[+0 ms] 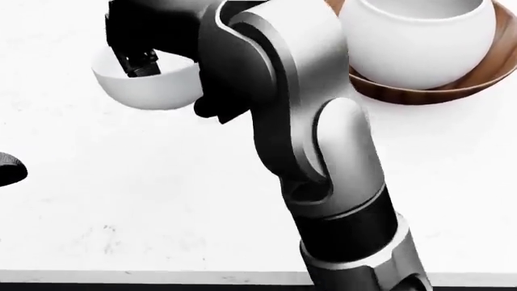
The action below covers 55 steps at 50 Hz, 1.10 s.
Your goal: Stack the bowls from largest to smallest.
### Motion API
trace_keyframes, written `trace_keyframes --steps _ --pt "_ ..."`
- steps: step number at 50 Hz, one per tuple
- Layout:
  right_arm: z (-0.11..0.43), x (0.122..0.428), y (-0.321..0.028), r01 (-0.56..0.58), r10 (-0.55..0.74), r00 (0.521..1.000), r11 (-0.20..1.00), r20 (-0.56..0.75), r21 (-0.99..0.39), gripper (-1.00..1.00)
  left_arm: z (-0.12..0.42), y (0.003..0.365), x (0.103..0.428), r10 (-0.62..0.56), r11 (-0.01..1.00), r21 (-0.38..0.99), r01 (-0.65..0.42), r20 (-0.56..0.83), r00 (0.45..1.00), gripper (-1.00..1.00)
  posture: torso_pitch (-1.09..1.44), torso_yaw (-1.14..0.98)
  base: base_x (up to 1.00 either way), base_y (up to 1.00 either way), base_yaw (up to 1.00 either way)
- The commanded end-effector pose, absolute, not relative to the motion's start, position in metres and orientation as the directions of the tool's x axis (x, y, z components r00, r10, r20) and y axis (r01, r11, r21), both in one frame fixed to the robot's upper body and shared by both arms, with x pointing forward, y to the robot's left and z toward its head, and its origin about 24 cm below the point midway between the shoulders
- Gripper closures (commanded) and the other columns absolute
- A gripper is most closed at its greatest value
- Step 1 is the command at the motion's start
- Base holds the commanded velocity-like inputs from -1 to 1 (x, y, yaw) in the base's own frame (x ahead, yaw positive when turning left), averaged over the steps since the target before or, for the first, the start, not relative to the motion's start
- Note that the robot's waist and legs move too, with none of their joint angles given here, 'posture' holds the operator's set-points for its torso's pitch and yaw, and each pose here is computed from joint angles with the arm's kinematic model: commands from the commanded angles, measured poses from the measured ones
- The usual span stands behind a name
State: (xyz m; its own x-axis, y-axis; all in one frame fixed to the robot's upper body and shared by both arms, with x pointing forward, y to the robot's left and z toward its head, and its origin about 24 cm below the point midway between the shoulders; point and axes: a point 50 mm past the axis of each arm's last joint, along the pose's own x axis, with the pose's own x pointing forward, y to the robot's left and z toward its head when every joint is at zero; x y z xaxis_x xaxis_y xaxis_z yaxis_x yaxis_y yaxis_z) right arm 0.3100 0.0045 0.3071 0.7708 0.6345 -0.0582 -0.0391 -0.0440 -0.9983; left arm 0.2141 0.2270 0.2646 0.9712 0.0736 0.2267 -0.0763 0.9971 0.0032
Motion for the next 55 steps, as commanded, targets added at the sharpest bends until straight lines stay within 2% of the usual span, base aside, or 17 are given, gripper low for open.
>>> trace_keyframes --steps 1,9,20,26,33,40,55 --pt "0.34 0.298 -0.003 0.053 0.649 0.758 0.033 0.061 -0.998 1.0 0.276 0.226 0.21 0.083 0.996 0.011 -0.091 0.296 0.952 -1.0 0.0 0.0 0.0 0.0 0.0" --pt "0.389 0.298 -0.045 0.121 0.577 0.804 0.082 0.146 -0.989 1.0 0.273 0.217 0.212 0.042 0.997 0.056 -0.061 0.286 0.957 -1.0 0.0 0.0 0.0 0.0 0.0" --pt "0.408 0.308 -0.107 0.175 0.423 0.886 0.078 0.191 -0.981 1.0 0.268 0.204 0.219 0.014 0.996 0.084 -0.037 0.257 0.966 -1.0 -0.1 0.0 0.0 0.0 0.0" --pt "0.42 0.304 -0.139 0.212 0.333 0.915 0.085 0.228 -0.974 1.0 0.268 0.2 0.219 0.004 0.996 0.09 -0.027 0.252 0.968 -1.0 -0.16 0.0 0.0 0.0 0.0" --pt "0.416 0.306 -0.17 0.2 0.243 0.947 0.066 0.21 -0.978 1.0 0.268 0.196 0.222 -0.009 0.996 0.09 -0.014 0.253 0.967 -1.0 -0.23 0.0 0.0 0.0 0.0" --pt "0.409 0.309 -0.187 0.193 0.201 0.958 0.063 0.202 -0.979 1.0 0.268 0.194 0.222 -0.017 0.996 0.09 -0.007 0.256 0.966 -1.0 -0.3 0.0 0.0 0.0 0.0" --pt "0.391 0.32 -0.192 0.186 0.179 0.964 0.082 0.198 -0.979 1.0 0.263 0.187 0.238 -0.047 0.993 0.114 0.019 0.247 0.968 -1.0 -0.3 0.0 0.0 0.0 0.0"
